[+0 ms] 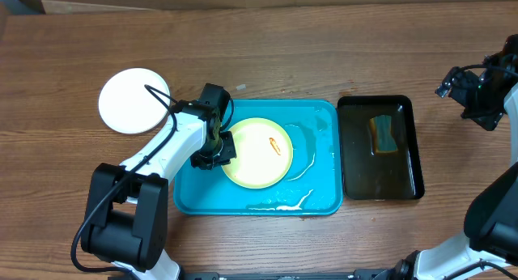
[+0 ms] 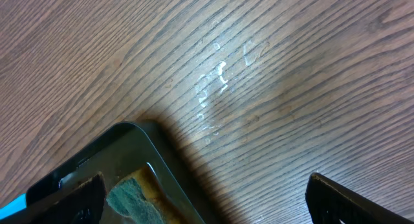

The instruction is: Clean dirty plates on tray and stack at the side

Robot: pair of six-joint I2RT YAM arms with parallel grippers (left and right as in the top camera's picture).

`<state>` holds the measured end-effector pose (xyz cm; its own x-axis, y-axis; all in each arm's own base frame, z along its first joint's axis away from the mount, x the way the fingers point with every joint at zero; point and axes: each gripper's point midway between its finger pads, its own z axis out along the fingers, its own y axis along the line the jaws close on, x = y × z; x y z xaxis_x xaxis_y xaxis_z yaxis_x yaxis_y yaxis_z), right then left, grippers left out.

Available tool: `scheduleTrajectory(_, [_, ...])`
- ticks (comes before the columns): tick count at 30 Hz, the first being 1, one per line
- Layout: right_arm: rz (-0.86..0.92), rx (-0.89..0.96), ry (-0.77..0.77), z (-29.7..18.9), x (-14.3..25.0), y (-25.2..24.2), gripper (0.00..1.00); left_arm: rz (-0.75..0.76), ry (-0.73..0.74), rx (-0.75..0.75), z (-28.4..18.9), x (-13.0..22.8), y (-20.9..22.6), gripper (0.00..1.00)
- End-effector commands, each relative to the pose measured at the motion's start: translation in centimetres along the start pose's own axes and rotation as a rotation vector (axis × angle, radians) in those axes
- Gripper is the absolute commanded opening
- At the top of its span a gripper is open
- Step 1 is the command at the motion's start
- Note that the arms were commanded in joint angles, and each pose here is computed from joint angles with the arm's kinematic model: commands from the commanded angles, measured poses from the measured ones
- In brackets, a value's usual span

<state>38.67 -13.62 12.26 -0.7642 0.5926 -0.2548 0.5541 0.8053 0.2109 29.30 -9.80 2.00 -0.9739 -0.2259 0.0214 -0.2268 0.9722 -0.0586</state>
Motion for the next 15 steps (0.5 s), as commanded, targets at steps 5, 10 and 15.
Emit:
scheduleTrajectory(5, [0.002,-0.011,-0.026,-0.73,-0.68,0.25,1.0,-0.015,-0.003,-0.022,0.42,0.02,0.19,0.21])
scheduleTrajectory(10, [0.002,-0.011,-0.026,-0.73,-0.68,0.25,1.0,-0.014,-0.012,-0.017,0.42,-0.2,0.06,0.21])
scheduleTrajectory(15, [0.002,-0.011,-0.026,-0.73,-0.68,0.25,1.0,-0.015,-0.026,-0.008,0.41,-0.56,-0.13,0.21])
